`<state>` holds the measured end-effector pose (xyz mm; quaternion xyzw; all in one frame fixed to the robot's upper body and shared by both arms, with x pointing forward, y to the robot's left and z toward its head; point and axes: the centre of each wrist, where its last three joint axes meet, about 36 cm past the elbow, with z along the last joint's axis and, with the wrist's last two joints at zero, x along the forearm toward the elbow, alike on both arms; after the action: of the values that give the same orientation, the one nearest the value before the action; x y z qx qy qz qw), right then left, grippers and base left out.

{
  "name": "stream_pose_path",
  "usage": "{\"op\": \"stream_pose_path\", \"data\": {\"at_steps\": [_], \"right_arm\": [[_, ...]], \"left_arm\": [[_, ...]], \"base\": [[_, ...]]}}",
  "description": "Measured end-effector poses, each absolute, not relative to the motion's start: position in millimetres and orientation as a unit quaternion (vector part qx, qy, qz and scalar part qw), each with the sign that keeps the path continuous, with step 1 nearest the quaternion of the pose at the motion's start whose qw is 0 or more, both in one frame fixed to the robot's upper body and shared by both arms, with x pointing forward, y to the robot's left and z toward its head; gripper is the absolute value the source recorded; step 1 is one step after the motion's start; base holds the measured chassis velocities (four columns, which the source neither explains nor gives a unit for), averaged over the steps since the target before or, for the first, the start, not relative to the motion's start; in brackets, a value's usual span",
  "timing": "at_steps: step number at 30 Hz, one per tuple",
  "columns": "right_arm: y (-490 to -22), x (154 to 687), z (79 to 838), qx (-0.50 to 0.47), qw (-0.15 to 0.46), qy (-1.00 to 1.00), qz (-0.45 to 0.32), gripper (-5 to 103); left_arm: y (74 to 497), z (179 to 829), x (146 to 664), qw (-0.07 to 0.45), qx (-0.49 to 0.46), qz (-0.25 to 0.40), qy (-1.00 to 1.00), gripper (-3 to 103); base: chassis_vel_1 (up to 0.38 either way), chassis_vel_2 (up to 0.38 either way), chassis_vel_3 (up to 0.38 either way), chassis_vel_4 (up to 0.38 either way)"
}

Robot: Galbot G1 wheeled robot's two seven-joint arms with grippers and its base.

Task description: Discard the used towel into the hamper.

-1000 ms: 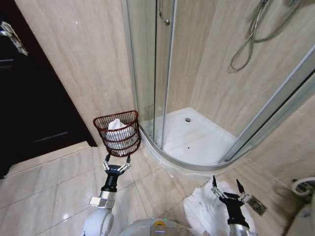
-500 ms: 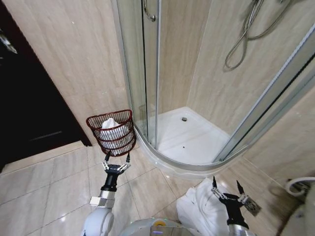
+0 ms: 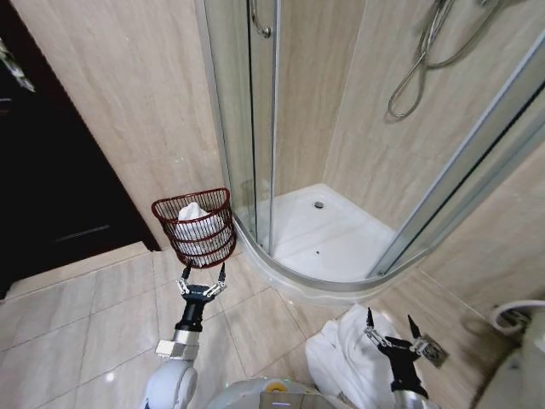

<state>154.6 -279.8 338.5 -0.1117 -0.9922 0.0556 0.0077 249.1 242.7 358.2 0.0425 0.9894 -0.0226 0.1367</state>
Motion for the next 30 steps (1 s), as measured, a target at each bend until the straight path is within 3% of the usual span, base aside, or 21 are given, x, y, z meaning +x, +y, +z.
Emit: {"op": "stream_pose_path", "data": {"at_steps": [6,8,17,30], "right_arm": [[-303,162,326,-0.164,0.069,-0.983,0.038,100],[-316,164,324,-0.181,0.118,-0.976,-0.006,100],[-344,195,333,-0.135,0.277,-0.944,-0.116,100],[-355,280,295,-0.163,0.361,-0.91,-0.123,100]], "left_arm": [[243,359,249,0.137,0.042,-0.023,0.989,100],[244,360,250,0.139,0.041,-0.024,0.989,100],[248,357,254,0.134,0.038,-0.02,0.99,100],[256,350,267,0.131,0.04,-0.019,0.99,100]], "base": [[0.115,-0.069,-0.109,0.08],[-0.019,0.012,0.034,-0.017],[-0.041,0.023,0.039,-0.016],[0.0,0.0,0.0,0.0]]}}
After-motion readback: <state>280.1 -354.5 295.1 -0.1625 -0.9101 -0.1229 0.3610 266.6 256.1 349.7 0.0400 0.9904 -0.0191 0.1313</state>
